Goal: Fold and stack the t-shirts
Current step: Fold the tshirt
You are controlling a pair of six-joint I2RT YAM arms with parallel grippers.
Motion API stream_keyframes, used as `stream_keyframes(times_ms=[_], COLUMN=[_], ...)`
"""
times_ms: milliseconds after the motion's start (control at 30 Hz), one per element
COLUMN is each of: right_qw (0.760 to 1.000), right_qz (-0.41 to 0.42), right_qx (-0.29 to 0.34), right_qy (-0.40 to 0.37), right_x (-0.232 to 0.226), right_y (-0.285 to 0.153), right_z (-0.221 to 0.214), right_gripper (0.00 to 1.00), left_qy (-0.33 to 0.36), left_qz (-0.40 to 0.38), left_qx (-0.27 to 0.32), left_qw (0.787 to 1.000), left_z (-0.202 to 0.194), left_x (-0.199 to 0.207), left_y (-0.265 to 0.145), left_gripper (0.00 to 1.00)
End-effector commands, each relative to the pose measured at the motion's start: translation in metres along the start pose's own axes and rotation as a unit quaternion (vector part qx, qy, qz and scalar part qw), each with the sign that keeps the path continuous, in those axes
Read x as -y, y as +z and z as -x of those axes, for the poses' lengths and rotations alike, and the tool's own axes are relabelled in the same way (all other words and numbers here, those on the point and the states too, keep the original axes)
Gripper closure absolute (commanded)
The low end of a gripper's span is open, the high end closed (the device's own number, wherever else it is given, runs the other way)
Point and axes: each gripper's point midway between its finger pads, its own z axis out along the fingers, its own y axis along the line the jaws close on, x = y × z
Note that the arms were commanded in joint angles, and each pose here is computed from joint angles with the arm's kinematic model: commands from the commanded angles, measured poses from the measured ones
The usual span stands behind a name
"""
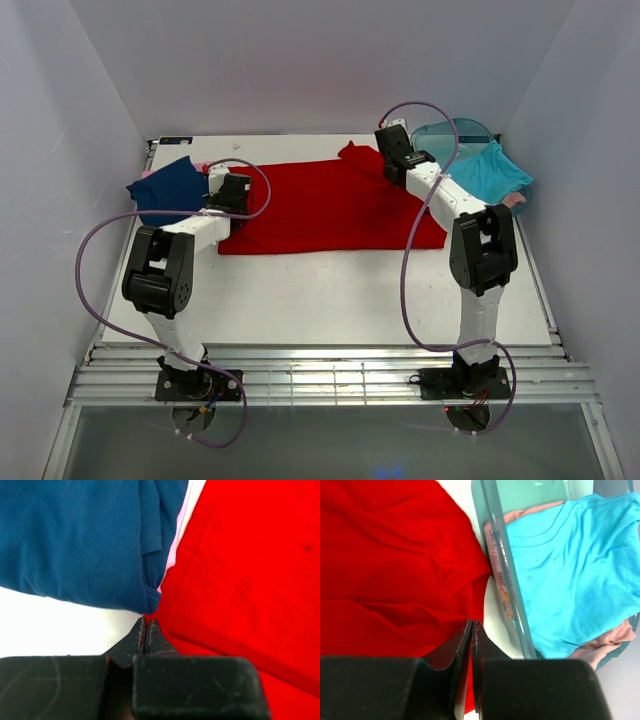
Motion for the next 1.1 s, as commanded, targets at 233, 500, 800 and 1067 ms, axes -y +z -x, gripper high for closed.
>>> stream_keyframes(times_ms=[233, 500, 800, 1067], right_qw=[1.000, 0.997, 0.998, 0.993], right_qz=[-0.026, -0.060, 0.009, 0.078], right_qx=[0.003, 0.027, 0.023, -0.069], right_qy=[0.006, 0.028, 0.058, 0.051], right_x=[0.011, 0.031, 0.017, -0.035], right_y=[0.017, 0.007, -0.043, -0.018], right_z=[0.016, 0.038, 0.002, -0.080], right_gripper=[0.92, 0.45, 0.59, 0.92], left_qy=[0.010, -0.026, -0.078, -0.047], left_qz=[-0.015, 0.011, -0.118, -0.139], left_qx=[0.004, 0.073, 0.082, -0.028], left_qw=[1.000, 0.997, 0.987, 0.989], left_z=[0.009, 0.071, 0.081, -0.009], left_x=[0.013, -0.006, 0.024, 0.056], left_y=[0.018, -0.012, -0.068, -0.035], left_gripper=[0.45, 0.26, 0.29, 1.00])
